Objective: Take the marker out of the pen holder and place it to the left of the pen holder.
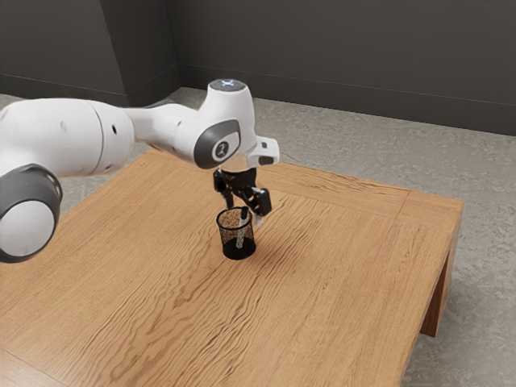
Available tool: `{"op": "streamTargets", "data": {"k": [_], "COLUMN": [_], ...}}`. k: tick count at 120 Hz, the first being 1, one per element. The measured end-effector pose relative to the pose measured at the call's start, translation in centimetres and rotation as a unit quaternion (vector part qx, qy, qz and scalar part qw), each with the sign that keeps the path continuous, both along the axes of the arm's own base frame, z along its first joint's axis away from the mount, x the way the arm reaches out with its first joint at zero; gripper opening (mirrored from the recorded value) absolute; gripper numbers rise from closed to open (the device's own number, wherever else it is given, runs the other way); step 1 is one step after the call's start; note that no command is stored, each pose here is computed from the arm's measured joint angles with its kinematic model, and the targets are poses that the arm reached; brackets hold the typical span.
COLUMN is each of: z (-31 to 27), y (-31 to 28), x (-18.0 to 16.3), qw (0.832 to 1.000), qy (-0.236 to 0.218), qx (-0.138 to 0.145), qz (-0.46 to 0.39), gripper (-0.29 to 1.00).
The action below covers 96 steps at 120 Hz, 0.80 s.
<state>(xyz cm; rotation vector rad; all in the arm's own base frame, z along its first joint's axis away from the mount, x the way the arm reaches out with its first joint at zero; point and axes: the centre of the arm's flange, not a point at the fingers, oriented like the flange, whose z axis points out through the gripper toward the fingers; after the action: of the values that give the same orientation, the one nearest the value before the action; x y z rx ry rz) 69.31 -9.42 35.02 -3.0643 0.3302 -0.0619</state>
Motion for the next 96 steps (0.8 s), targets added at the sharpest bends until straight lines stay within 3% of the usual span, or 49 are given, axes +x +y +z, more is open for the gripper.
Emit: {"op": "streamTargets", "data": {"k": [17,69,96], "z": [0.2,0.4,1.0], "y": [-0.1,0.7,1.8], "x": [0.1,-0.2,-0.5], "qw": [1.000,1.000,1.000], "qy": [-0.005,-0.005,-0.006], "qx": [-0.008,-0.010,-0.005], "qz": [0.003,0.004,0.010], "gripper": [0.70,0.15,0.00]}}
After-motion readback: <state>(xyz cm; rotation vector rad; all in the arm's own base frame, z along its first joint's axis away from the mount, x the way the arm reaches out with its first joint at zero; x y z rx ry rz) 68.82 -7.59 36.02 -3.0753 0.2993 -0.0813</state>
